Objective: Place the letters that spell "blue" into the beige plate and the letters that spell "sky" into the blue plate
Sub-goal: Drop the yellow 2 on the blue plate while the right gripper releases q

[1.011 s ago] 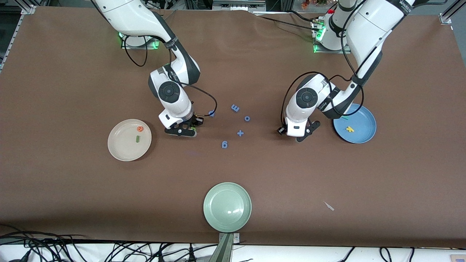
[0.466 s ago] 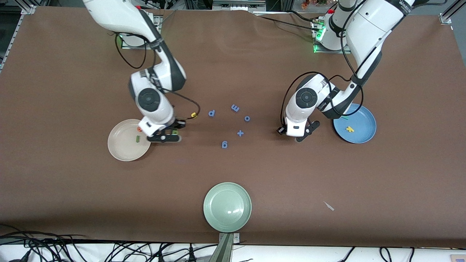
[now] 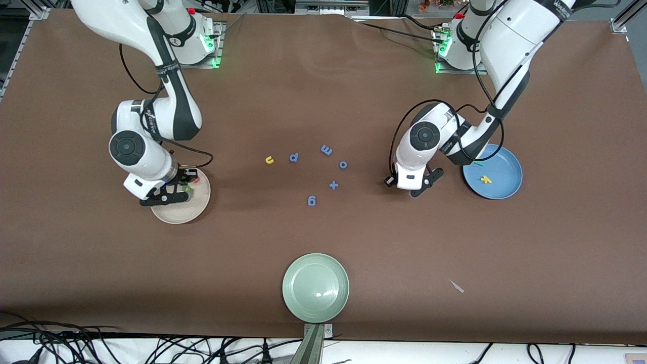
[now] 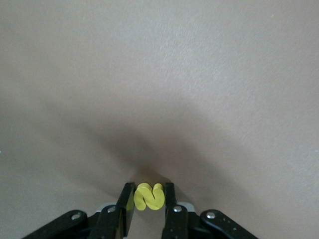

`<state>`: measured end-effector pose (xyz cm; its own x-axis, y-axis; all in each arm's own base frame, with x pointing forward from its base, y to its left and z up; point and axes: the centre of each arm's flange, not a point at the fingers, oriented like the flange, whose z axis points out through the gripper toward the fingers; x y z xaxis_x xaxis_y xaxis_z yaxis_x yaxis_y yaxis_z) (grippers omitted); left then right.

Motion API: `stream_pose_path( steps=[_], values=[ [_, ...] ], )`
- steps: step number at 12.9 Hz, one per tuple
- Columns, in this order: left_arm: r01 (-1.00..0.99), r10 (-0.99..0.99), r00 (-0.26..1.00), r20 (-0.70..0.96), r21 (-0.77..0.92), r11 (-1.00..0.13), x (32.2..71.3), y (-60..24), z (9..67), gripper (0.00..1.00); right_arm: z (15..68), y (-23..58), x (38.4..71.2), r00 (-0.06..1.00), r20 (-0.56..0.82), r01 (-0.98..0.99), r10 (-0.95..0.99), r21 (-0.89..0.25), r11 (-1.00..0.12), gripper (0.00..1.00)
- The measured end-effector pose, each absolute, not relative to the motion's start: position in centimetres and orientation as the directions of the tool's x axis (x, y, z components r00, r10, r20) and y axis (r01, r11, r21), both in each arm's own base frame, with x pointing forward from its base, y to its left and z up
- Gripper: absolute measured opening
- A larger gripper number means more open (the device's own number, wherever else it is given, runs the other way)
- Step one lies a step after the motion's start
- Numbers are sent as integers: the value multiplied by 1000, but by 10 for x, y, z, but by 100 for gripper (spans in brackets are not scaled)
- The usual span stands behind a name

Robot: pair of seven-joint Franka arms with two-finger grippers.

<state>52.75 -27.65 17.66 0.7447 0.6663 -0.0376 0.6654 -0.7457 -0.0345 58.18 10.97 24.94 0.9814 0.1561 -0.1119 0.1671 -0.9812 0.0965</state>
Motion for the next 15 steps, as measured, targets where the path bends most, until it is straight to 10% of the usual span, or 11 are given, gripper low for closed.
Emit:
stream_pose_path(
  steps=[6,15],
  values=[
    [647,652,758,-22,-100,-756,558,-240,200,28,250,132,578,989,-99,112,110,12,-994,62],
    [377,414,892,-180,-209,-902,556,-67,233,29,234,316,496,974,-118,-200,-195,-36,-979,78]
  ],
)
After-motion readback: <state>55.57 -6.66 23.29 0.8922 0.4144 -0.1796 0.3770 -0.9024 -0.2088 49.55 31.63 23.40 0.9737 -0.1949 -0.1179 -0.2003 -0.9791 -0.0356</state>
